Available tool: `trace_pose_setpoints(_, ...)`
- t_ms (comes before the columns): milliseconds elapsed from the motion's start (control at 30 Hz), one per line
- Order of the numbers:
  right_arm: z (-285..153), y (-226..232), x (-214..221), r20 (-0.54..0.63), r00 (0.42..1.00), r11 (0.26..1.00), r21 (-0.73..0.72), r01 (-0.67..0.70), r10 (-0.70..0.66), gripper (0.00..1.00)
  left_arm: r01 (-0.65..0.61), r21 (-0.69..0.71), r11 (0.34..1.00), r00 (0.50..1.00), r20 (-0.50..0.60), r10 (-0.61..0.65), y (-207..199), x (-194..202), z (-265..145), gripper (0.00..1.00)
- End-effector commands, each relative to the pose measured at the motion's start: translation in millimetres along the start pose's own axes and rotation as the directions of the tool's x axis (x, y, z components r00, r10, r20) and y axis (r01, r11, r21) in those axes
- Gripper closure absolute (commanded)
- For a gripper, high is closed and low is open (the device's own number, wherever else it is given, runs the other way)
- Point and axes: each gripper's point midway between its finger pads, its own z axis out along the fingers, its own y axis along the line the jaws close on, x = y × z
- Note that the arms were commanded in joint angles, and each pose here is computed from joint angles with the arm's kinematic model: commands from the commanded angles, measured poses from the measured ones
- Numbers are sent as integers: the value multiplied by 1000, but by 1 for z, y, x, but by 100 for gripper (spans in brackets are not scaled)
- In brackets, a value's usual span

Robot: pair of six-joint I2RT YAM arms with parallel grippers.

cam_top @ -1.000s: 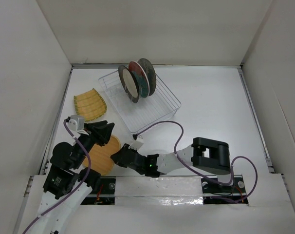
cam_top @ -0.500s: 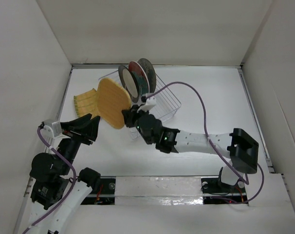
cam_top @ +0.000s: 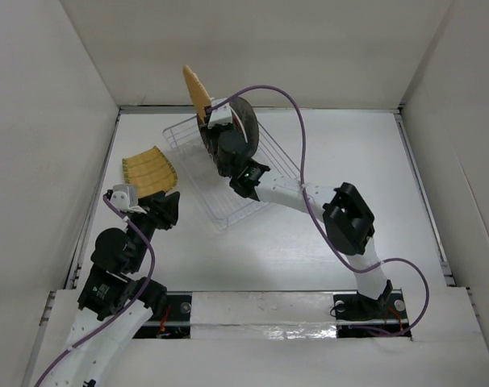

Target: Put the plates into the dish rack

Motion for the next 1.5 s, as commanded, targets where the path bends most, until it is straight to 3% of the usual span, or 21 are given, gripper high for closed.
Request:
trace_pose_setpoints(0,13,-4,-47,139,990,1000,1,-3,3,100,0,-23,1000,997,78,2,1,-20,3,58)
trace_pose_setpoints(300,23,10,-14,93,994,996,-67,-56,62,100,-10,-58,998,999,40,13,8,-11,13,58)
trace_pose_setpoints(600,14,28,25,55,989,991,-18,-134,135,100,-7,-57,998,999,35,9,8,-10,13,57)
trace_pose_setpoints(1067,18,-16,-105,331,930,971,119,-209,160,100,-2,-42,999,999,48,4,6,-13,10,57)
trace_pose_setpoints(1167,19,-15,-115,353,919,969,106,-224,174,100,-3,-43,999,999,49,6,6,-14,10,57)
trace_pose_setpoints(1467,35,13,-86,298,937,978,52,-204,180,100,-6,-48,999,999,46,8,7,-12,10,57)
